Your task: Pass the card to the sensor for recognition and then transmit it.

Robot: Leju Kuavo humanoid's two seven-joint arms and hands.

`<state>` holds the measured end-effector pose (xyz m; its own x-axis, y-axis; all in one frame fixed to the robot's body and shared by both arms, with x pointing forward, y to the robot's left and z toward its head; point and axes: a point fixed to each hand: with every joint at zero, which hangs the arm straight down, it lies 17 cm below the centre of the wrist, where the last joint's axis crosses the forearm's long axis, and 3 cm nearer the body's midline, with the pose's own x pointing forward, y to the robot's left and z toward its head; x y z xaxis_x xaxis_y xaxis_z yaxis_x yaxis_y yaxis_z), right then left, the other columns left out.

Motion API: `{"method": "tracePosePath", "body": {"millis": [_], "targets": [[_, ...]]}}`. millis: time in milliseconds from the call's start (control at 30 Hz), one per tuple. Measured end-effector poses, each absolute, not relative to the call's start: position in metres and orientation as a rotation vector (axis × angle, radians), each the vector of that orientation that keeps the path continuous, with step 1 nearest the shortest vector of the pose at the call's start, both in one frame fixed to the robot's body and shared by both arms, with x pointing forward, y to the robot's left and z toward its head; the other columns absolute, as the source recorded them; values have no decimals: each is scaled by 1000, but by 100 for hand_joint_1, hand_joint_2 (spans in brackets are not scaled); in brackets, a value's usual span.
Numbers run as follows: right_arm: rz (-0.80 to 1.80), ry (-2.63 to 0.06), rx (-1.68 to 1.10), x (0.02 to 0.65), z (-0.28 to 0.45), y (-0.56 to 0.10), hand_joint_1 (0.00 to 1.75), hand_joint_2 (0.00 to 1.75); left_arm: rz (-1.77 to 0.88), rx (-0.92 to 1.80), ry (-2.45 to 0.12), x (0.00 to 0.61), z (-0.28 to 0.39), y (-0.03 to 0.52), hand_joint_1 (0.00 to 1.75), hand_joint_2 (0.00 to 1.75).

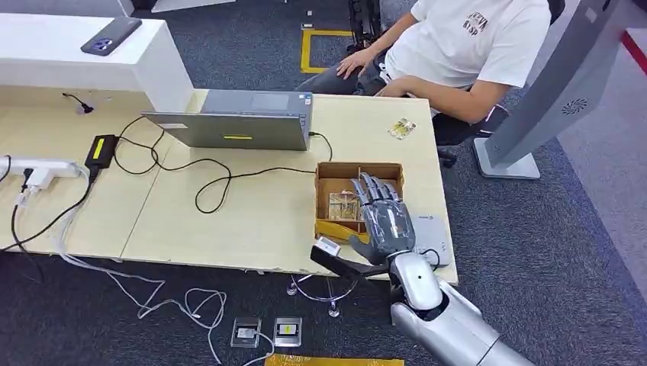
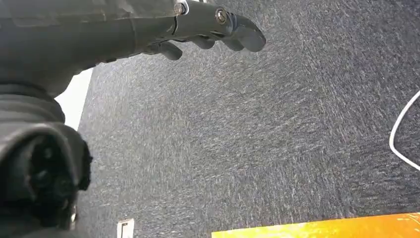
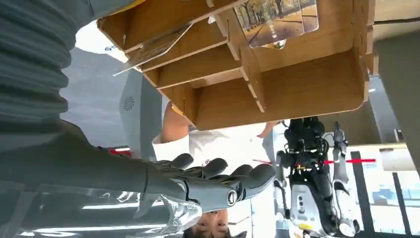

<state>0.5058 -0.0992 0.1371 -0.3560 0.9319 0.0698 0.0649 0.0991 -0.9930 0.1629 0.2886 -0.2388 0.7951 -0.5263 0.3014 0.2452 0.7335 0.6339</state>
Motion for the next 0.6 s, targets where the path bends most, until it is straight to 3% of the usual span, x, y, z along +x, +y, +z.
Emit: {"method": "tracePosePath", "body": {"millis": [600], "targets": [[1368, -1455, -1011, 514, 111, -121, 0, 175, -444, 611, -491, 162, -239, 289, 0, 0]]}}
